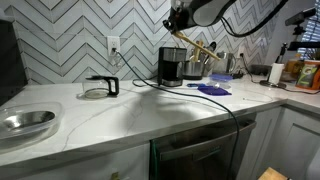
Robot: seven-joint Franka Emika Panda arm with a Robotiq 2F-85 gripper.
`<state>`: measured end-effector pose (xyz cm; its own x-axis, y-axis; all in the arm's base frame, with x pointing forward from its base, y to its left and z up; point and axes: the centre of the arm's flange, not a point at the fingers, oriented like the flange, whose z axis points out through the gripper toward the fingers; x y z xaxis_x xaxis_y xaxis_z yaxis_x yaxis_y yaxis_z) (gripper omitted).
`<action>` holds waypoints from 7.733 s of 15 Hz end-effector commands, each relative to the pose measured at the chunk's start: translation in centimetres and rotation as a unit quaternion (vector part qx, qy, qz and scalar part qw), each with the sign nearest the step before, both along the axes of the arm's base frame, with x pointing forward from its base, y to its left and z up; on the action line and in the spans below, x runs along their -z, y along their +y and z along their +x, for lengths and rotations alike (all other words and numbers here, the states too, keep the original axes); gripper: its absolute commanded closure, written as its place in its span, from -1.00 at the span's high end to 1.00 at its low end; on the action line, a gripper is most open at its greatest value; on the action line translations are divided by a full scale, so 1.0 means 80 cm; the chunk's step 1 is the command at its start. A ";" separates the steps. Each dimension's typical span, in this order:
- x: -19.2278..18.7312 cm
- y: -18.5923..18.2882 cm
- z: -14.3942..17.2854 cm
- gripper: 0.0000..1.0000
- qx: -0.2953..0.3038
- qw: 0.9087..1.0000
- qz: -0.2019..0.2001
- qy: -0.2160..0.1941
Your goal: Put the wooden spoon inside the silver container
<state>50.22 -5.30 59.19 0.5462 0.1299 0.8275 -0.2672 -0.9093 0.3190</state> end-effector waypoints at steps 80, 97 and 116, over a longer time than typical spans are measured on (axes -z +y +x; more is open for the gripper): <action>0.112 -0.278 0.172 -0.23 0.087 0.884 0.280 -0.365; -0.008 -0.190 0.102 1.00 0.090 0.948 0.259 -0.162; 0.023 -0.132 -0.046 1.00 -0.177 0.966 0.117 0.150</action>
